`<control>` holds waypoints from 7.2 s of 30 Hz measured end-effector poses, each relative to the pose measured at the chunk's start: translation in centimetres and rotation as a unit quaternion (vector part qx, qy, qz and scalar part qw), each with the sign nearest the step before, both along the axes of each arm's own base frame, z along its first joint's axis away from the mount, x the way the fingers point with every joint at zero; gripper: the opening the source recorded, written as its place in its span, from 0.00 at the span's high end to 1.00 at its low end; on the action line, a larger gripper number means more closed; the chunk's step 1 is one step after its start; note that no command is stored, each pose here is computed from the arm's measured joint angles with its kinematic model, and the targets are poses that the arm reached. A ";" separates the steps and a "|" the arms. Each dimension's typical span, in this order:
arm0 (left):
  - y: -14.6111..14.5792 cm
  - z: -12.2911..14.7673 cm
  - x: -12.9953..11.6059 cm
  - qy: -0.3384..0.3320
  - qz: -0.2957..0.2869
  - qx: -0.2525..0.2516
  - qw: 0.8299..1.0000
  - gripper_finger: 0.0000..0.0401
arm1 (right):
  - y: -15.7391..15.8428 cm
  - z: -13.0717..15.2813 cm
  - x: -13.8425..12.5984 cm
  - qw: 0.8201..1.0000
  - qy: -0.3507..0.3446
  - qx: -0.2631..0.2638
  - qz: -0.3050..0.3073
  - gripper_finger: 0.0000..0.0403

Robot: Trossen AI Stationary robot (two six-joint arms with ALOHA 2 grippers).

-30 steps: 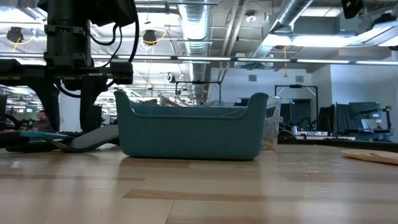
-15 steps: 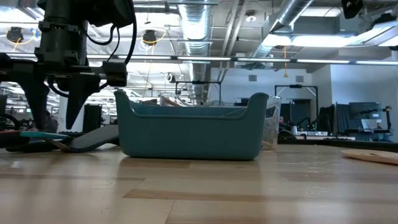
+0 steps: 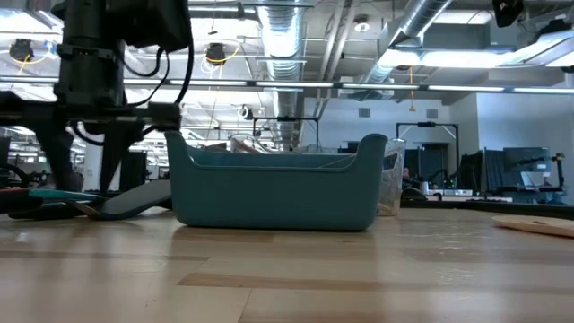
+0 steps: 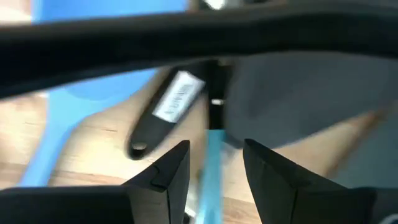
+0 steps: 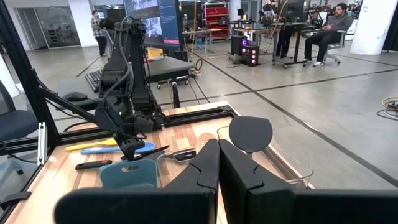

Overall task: Pick & Place Kitchen Items
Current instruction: Put the blue table knife into the blue bin, then put the black slotted spatula into the bottom transparent bin

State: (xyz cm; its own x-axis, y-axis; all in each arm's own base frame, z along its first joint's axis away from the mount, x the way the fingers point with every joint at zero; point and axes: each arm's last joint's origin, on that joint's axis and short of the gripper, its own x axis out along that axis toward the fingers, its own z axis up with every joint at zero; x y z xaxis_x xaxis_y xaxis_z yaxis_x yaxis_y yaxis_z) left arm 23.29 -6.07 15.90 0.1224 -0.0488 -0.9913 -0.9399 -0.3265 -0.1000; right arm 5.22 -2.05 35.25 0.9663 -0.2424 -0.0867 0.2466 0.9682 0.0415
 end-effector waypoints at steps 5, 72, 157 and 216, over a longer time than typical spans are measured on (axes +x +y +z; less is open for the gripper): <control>0.0 -0.8 -0.1 -0.013 0.001 -0.010 1.000 0.66 | 0.0 0.0 0.0 1.000 0.000 0.000 0.000 1.00; 0.6 3.8 -1.0 -0.147 -0.107 0.084 0.980 0.99 | 0.0 0.0 0.0 1.000 0.000 0.000 0.000 1.00; 1.4 4.4 11.8 -0.168 -0.650 0.252 0.697 1.00 | -0.5 -0.5 -0.2 0.990 -0.006 0.097 -0.101 1.00; 2.0 0.8 12.5 -0.173 -0.643 0.223 0.712 0.81 | -0.4 -0.9 -0.3 0.989 0.017 0.102 -0.103 1.00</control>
